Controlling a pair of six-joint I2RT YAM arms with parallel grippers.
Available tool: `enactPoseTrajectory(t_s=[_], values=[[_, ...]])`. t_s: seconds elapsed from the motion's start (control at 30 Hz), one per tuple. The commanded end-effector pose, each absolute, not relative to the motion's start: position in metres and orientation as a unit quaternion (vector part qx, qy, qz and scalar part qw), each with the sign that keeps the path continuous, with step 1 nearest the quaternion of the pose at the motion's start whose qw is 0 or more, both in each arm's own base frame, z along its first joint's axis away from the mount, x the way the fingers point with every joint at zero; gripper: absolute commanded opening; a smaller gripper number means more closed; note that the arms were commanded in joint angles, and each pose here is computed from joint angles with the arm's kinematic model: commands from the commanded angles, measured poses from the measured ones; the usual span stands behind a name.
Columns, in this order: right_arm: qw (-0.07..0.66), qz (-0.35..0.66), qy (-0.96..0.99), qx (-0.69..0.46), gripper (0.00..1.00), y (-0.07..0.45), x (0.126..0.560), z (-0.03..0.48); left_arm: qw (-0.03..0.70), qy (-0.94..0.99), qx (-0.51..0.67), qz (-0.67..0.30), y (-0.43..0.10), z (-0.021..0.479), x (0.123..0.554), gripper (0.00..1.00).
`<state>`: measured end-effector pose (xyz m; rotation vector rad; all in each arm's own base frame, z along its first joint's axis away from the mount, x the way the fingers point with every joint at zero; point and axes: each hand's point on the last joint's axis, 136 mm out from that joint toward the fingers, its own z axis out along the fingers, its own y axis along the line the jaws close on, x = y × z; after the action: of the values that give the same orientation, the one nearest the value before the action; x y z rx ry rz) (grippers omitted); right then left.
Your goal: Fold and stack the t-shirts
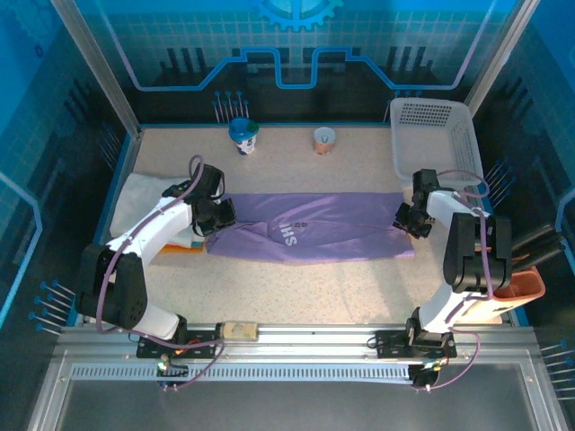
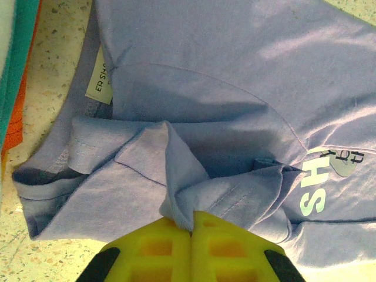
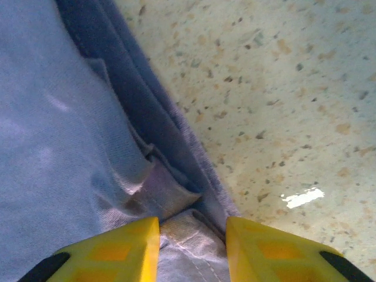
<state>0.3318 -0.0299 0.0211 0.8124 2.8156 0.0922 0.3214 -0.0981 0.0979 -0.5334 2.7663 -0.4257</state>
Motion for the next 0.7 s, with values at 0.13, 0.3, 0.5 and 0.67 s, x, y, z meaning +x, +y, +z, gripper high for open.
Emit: enactPoseTrajectory(t_s=[0.13,0.3,0.5,0.67], values=[[0.092,0.027,0.959,0.268,0.38,-0.024,0.333,0.015,0.154,0.959,-0.18,-0.157,-0.097,0.103,0.32,0.0],[0.095,0.021,0.957,0.271,0.21,-0.027,0.331,0.018,0.156,0.958,-0.18,-0.157,-0.098,0.103,0.321,0.0],[0.121,0.012,0.953,0.278,0.03,-0.034,0.333,0.037,0.17,0.958,-0.175,-0.151,-0.094,0.116,0.321,0.0],[0.144,0.023,0.947,0.286,0.02,-0.035,0.335,0.055,0.188,0.957,-0.168,-0.144,-0.09,0.13,0.32,0.0]])
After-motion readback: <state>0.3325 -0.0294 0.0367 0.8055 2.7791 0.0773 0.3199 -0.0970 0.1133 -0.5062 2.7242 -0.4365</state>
